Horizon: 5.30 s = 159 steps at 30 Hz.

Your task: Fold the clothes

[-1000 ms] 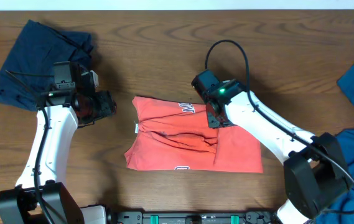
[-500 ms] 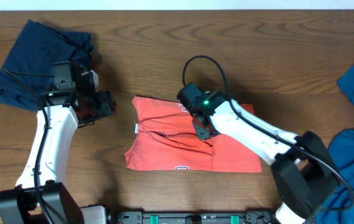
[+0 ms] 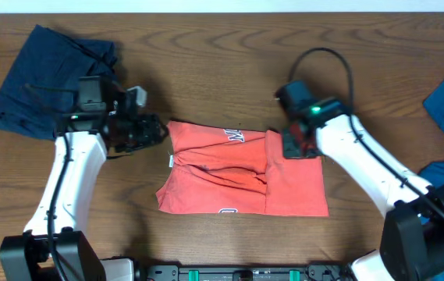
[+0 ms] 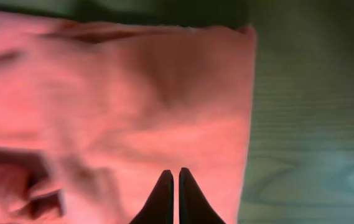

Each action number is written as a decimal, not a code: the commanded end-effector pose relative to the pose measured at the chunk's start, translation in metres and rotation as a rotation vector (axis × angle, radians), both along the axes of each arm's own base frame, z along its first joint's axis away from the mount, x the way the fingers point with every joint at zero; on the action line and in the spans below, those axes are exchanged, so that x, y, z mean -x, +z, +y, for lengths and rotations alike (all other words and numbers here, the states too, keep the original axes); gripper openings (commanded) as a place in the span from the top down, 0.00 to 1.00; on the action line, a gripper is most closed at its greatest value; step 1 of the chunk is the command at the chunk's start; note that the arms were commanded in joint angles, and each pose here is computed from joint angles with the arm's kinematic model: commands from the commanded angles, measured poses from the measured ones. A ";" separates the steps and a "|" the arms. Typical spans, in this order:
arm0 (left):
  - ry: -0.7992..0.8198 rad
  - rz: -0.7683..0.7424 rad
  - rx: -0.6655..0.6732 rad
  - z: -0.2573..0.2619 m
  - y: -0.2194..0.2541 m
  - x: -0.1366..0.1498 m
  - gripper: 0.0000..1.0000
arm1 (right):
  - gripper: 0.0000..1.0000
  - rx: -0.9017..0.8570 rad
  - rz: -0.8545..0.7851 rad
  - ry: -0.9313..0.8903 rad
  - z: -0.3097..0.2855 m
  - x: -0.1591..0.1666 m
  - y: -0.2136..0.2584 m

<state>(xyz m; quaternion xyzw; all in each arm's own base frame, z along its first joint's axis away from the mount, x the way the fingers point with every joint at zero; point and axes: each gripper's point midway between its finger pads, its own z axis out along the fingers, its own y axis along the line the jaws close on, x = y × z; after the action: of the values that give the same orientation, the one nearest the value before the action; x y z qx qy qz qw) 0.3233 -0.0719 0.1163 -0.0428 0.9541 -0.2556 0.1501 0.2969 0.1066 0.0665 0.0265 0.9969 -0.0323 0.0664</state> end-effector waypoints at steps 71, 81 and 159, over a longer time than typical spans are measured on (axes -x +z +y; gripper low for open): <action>-0.309 0.421 0.185 -0.077 -0.122 0.066 0.20 | 0.95 -0.476 0.051 -0.019 0.032 0.031 -0.083; -0.300 0.394 0.111 -0.084 -0.137 0.063 0.63 | 0.96 -0.476 0.055 -0.020 0.032 0.031 -0.083; 0.047 0.401 -0.093 -0.027 -0.077 0.041 0.94 | 0.82 -0.366 -0.162 -0.139 -0.027 0.008 -0.002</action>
<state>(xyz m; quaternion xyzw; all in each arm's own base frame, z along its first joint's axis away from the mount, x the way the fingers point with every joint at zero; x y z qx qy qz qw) 0.2610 -0.1174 0.0174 -0.1347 0.9557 -0.2419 -0.1000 0.2712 0.0888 0.0376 0.0989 0.9806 0.1452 0.0875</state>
